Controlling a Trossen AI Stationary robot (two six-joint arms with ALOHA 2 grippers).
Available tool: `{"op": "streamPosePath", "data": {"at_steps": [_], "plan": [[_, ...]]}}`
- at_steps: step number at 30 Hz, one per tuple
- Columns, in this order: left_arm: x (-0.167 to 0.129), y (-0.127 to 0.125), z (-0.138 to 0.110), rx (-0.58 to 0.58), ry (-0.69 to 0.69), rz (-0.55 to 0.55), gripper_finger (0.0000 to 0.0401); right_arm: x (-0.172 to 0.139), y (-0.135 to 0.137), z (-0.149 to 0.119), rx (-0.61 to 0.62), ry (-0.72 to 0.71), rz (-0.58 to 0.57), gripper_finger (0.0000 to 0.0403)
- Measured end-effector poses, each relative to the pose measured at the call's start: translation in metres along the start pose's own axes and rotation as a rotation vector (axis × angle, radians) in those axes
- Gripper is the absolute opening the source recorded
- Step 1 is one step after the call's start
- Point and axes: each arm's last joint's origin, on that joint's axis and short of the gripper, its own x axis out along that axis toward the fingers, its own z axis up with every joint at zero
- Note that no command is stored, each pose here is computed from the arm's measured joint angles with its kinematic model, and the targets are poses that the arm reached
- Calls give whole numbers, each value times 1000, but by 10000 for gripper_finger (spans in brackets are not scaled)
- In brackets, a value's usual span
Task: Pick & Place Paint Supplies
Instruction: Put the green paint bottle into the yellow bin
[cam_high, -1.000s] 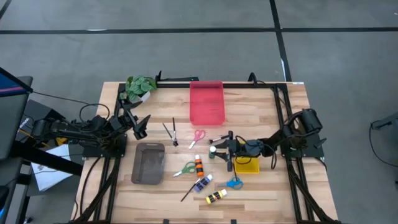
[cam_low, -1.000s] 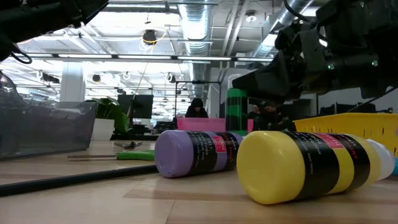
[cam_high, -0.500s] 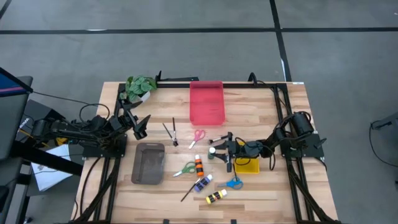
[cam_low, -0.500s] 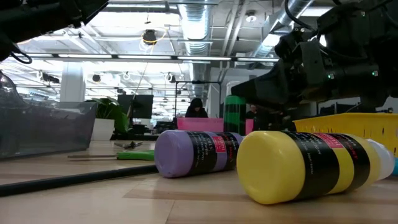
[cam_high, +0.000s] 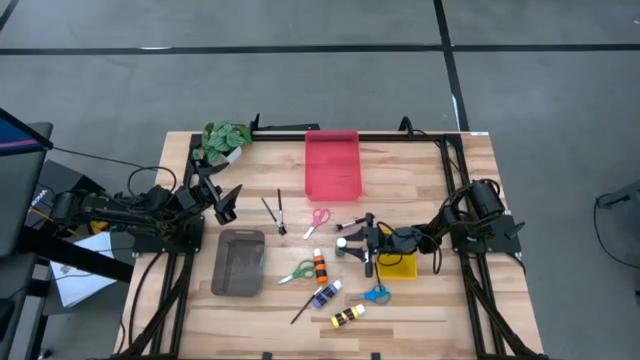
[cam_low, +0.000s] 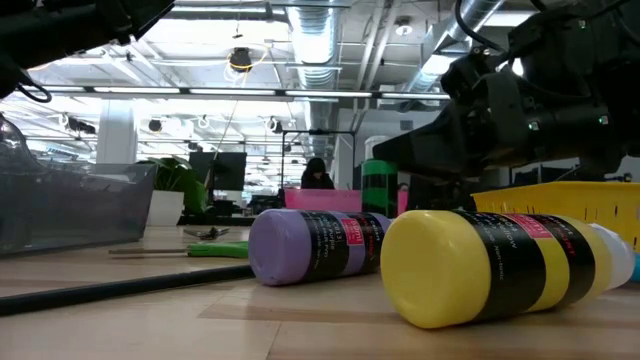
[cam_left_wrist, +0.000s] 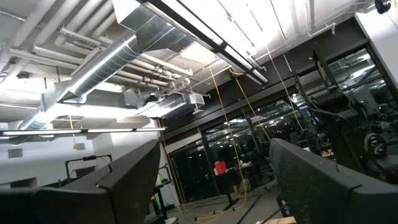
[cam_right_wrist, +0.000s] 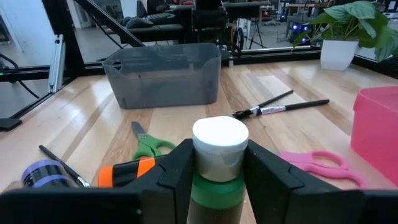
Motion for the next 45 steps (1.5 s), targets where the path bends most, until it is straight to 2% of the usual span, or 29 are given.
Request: {"op": "streamPosePath", "data": {"at_steps": [3,11,24,36,41,45], "plan": [[0,0,0,0,0,0,298,0,1,0,0,6,35,119],[0,0,0,0,0,0,298,0,1,-1,4,11,38,120],[0,0,0,0,0,0,298,0,1,0,38,6,38,192],[0,0,0,0,0,0,298,0,1,3,45,-27,34,200],[0,0,0,0,1,-1,298,-1,0,16,53,-70,31,200],[0,0,0,0,1,-1,298,-6,1,39,15,-111,47,200]]}}
